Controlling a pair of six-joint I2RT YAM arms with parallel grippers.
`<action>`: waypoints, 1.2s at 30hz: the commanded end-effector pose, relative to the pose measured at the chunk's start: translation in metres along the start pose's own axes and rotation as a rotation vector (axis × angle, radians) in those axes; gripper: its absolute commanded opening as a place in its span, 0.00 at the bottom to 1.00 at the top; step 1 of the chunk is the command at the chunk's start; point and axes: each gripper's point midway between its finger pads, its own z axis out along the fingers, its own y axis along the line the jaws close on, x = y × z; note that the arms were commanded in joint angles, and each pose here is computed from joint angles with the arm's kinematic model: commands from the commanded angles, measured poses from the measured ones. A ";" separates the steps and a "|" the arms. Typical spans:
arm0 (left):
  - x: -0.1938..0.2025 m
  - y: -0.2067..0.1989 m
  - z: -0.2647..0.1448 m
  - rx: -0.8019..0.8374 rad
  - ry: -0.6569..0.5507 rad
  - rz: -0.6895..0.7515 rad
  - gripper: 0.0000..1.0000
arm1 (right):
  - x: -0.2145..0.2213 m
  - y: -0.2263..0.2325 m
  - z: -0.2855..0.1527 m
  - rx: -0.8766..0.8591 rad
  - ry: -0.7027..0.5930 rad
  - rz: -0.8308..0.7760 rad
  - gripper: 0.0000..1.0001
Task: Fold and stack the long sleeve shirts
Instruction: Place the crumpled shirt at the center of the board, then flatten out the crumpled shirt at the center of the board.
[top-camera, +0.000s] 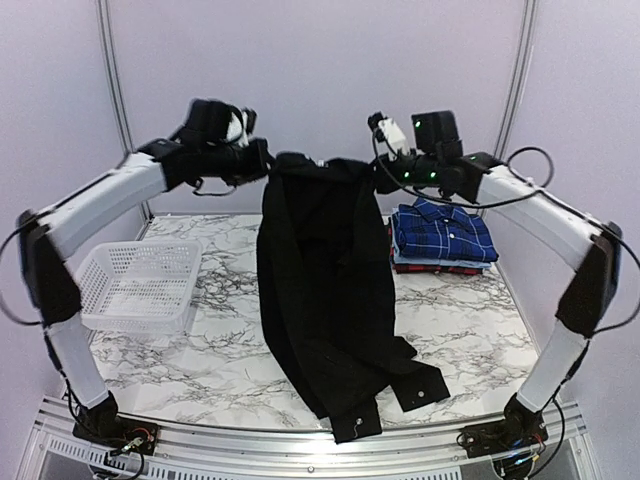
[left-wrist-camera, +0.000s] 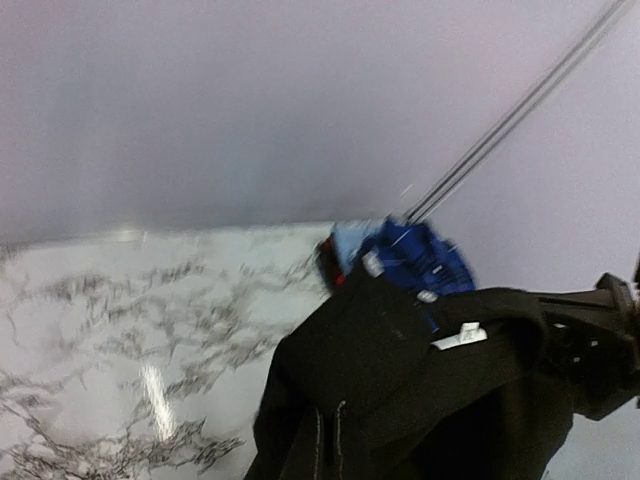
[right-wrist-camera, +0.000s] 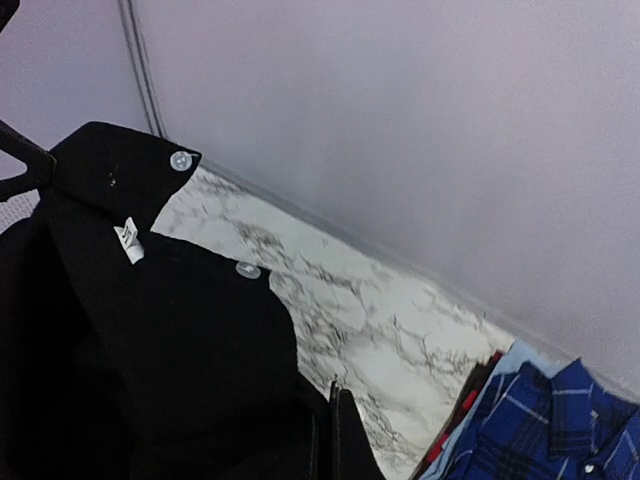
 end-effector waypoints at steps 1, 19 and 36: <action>0.098 0.089 0.103 -0.082 0.334 -0.142 0.00 | 0.091 -0.050 0.070 -0.028 0.182 0.189 0.00; 0.233 0.100 0.025 -0.241 0.549 -0.061 0.74 | 0.210 -0.044 0.025 0.112 0.394 0.258 0.68; 0.407 -0.022 -0.066 0.012 0.819 0.000 0.73 | 0.282 0.062 -0.081 0.025 0.495 0.303 0.68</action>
